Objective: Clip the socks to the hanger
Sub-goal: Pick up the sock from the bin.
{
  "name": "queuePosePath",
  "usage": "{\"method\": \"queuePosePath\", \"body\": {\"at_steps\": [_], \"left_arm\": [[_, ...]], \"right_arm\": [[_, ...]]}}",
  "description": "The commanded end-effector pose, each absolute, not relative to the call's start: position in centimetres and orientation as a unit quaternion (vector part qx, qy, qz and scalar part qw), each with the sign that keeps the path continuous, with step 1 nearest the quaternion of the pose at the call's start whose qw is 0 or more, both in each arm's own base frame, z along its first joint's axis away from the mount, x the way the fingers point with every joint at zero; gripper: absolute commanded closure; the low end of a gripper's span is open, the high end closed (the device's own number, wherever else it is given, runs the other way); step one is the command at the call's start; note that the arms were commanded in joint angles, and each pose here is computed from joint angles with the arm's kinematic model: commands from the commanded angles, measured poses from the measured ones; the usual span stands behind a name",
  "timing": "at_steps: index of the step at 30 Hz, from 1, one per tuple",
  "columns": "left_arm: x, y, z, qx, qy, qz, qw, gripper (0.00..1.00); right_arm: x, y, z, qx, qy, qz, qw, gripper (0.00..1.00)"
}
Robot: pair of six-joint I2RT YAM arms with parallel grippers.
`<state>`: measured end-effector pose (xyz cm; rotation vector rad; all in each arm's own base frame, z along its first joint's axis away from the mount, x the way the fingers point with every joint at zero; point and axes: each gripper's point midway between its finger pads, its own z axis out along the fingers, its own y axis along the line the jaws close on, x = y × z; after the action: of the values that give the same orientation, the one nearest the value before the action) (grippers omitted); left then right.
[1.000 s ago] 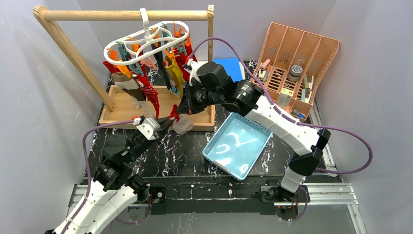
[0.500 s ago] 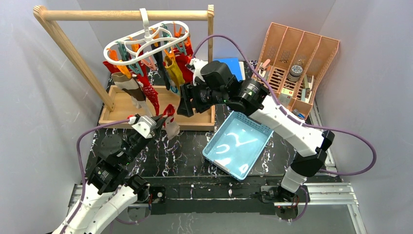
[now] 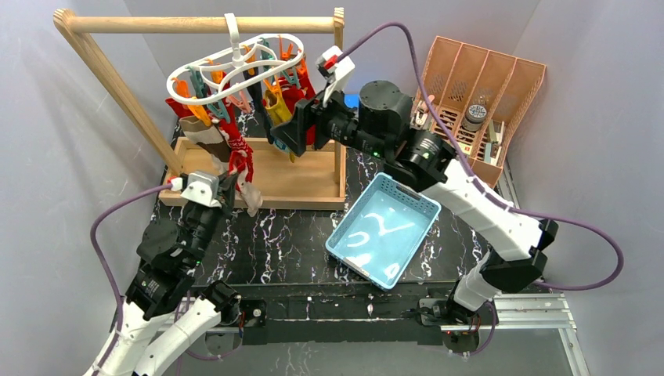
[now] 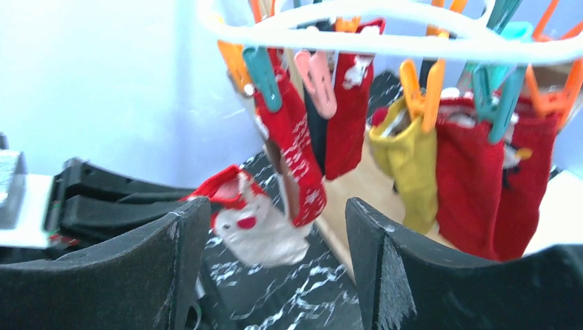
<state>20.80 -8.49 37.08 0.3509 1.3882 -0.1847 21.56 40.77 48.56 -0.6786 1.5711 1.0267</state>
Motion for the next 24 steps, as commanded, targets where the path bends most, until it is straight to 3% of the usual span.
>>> {"method": "queuePosePath", "body": {"at_steps": [1,7,14,20,24], "left_arm": [[20.9,-6.4,38.7,0.085,0.644,-0.074,0.757,1.00],[21.3,-7.6,38.9,0.085,0.646,-0.104,0.751,1.00],[21.8,-8.2,38.4,0.091,0.645,-0.108,0.751,1.00],[22.0,-8.5,38.2,0.094,0.646,-0.109,0.750,1.00],[22.2,-8.6,38.1,0.094,0.646,-0.109,0.750,1.00]], "right_arm": [[24.2,43.0,51.3,-0.276,0.598,0.418,0.625,0.21],[26.8,45.0,52.2,-0.236,0.565,0.403,0.680,0.25],[28.0,48.2,52.0,-0.225,0.554,0.409,0.689,0.45],[29.6,48.9,51.6,-0.187,0.557,0.402,0.702,0.47],[30.7,48.6,51.7,-0.155,0.559,0.391,0.715,0.54]]}}
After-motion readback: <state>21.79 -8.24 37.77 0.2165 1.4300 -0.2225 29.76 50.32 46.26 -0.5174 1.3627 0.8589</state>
